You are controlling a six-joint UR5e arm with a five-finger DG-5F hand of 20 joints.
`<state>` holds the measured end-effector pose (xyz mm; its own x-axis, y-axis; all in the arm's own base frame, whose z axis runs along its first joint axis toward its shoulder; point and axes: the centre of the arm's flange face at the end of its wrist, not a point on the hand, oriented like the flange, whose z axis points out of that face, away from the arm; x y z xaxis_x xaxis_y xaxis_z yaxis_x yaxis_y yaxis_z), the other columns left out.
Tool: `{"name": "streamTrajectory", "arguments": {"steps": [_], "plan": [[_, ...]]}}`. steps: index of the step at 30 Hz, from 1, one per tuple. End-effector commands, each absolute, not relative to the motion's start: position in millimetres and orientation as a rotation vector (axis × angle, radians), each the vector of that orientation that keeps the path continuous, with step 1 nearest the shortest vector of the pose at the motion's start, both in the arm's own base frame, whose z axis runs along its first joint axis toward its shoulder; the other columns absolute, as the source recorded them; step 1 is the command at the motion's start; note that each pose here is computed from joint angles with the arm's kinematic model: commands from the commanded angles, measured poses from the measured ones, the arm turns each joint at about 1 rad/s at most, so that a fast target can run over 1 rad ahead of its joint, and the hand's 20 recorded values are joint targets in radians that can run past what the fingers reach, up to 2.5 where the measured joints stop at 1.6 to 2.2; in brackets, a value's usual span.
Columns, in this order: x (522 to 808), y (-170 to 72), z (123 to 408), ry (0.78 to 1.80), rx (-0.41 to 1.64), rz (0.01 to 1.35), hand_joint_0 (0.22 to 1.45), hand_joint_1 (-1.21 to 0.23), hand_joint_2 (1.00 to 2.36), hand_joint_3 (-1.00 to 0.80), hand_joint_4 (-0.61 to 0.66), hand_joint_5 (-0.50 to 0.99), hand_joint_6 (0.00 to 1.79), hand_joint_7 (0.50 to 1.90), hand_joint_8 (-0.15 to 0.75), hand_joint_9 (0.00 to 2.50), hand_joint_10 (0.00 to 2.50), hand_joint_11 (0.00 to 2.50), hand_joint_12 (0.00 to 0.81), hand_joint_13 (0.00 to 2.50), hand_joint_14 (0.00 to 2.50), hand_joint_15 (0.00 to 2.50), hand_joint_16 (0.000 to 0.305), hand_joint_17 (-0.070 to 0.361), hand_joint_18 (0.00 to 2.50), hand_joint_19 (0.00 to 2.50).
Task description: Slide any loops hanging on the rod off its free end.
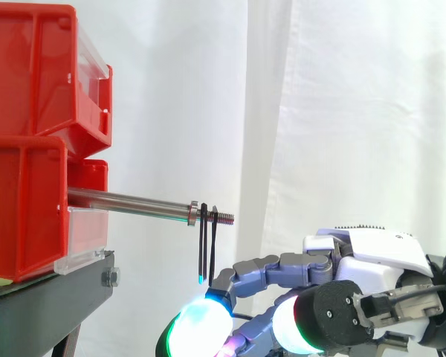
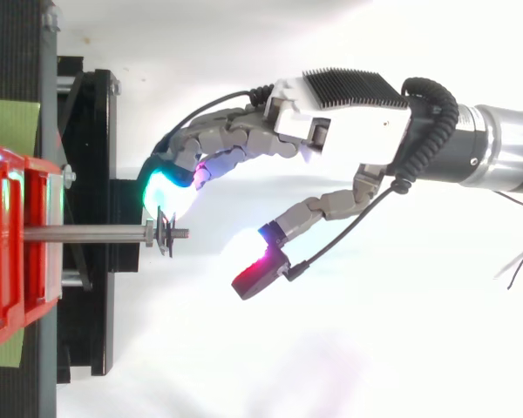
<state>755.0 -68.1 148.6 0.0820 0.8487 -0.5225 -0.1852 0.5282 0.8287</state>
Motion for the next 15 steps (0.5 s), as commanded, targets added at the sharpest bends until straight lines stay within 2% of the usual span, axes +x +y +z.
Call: {"name": "streamTrajectory", "arguments": {"steps": [1, 11, 15], "plan": [[760, -73, 139, 1.240, 0.662, 0.881, 0.52, -0.71, 1.00, -0.50, 0.33, -0.18, 0.50, 0.92, 0.326, 0.72, 0.01, 0.20, 0.321, 0.55, 0.00, 0.00, 0.039, 0.088, 0.51, 0.00], [776, -72, 151, 1.241, 0.636, 0.907, 0.52, -0.70, 1.00, -0.50, 0.34, -0.18, 0.50, 0.92, 0.326, 0.72, 0.01, 0.20, 0.321, 0.55, 0.00, 0.00, 0.040, 0.089, 0.53, 0.00], [781, -73, 143, 1.238, 0.640, 0.914, 0.53, -0.69, 1.00, -0.50, 0.33, -0.18, 0.50, 0.92, 0.325, 0.72, 0.01, 0.19, 0.321, 0.56, 0.00, 0.00, 0.039, 0.089, 0.53, 0.00]]}}
